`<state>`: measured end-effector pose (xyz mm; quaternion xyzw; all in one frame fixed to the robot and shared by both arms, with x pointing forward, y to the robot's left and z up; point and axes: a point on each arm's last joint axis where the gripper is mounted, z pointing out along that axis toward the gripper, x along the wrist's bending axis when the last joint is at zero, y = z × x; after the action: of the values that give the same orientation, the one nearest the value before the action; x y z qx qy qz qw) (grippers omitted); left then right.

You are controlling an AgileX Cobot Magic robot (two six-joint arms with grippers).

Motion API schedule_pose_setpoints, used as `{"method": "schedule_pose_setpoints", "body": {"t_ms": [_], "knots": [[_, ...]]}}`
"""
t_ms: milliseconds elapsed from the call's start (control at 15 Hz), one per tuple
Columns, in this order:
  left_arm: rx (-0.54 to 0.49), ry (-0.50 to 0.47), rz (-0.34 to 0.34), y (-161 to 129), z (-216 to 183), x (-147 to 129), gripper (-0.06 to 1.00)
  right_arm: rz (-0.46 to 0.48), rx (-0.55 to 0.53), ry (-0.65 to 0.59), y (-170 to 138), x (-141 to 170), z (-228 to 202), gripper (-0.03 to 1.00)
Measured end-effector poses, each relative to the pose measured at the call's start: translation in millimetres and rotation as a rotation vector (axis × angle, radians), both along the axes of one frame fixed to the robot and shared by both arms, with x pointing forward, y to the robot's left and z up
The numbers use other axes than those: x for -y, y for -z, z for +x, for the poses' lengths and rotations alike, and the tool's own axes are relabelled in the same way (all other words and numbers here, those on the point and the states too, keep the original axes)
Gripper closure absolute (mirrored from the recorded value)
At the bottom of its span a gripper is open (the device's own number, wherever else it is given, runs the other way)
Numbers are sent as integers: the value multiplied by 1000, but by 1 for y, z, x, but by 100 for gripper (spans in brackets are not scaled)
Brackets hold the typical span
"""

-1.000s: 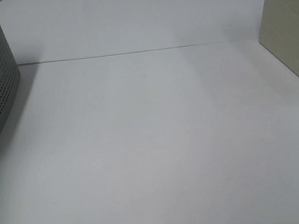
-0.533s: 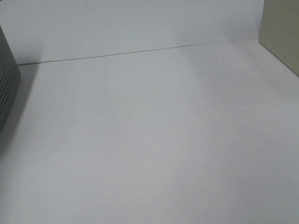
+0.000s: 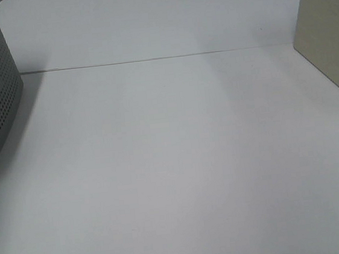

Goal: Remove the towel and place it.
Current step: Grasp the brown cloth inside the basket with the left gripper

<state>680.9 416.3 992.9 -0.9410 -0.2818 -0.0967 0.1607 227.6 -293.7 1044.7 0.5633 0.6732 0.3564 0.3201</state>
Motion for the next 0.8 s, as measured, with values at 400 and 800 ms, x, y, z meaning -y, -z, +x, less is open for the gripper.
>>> {"method": "schedule_pose_setpoints", "body": {"t_ms": [400, 800], "knots": [[21, -60, 20, -1, 0, -2, 94, 0, 0, 0, 0, 0, 0, 24], [101, -158, 4, -16, -3, -1, 94, 0, 0, 0, 0, 0, 0, 24]]}}
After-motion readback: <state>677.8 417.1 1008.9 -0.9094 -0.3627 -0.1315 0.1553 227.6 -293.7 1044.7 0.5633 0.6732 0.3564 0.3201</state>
